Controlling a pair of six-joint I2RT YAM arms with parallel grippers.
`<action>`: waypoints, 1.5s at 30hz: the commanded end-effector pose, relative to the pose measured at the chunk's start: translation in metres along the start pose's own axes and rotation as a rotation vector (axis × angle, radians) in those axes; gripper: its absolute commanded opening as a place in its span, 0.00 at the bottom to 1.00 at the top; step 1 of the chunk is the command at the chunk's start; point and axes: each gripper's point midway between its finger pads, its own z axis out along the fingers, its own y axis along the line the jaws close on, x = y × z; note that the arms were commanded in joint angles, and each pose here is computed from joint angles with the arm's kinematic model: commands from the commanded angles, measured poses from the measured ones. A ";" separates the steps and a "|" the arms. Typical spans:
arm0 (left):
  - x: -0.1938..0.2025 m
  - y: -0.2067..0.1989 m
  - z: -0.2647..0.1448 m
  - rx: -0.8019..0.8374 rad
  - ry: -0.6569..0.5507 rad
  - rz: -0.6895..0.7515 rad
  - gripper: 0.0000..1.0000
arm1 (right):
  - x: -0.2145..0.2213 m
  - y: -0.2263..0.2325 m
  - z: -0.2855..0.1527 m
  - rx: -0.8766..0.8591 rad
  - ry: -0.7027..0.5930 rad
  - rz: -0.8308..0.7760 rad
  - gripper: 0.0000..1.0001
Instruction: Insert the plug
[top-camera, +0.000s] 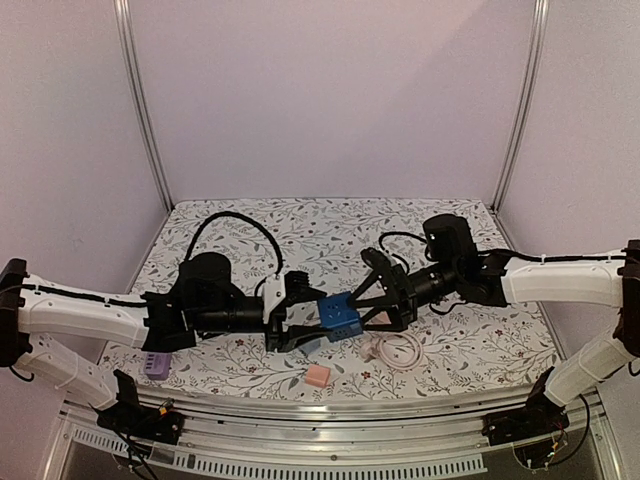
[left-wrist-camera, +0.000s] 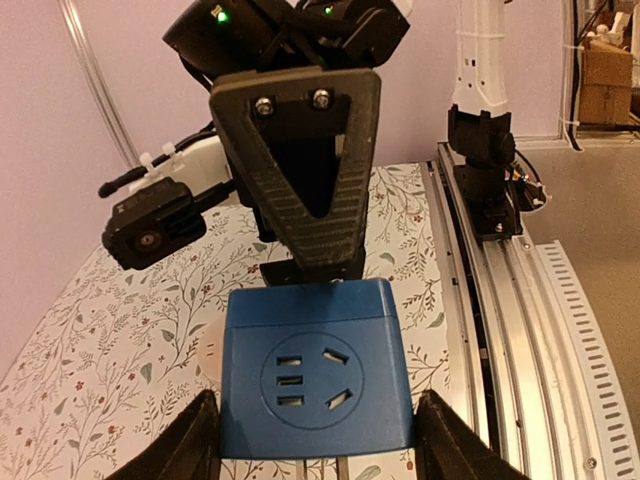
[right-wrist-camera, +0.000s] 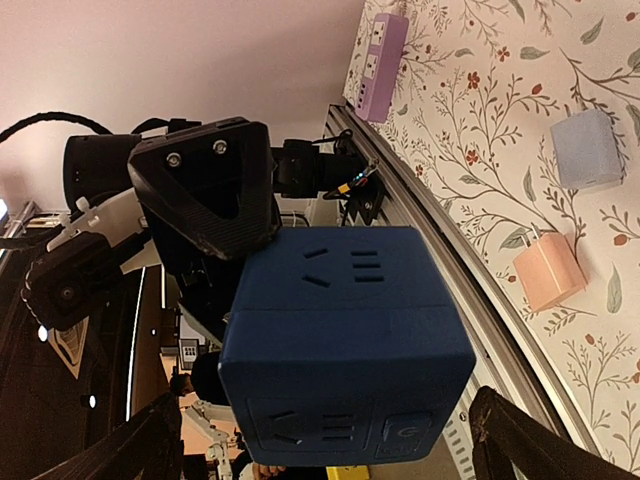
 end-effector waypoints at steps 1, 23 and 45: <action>-0.017 0.010 -0.001 -0.029 -0.067 0.013 0.00 | 0.005 -0.001 0.001 -0.018 0.023 0.020 0.97; -0.017 0.013 0.020 -0.017 -0.070 -0.003 0.00 | 0.002 -0.006 0.009 0.024 0.024 0.022 0.78; -0.006 0.040 -0.009 -0.189 -0.064 -0.104 0.99 | -0.014 -0.033 0.001 0.218 -0.066 -0.003 0.05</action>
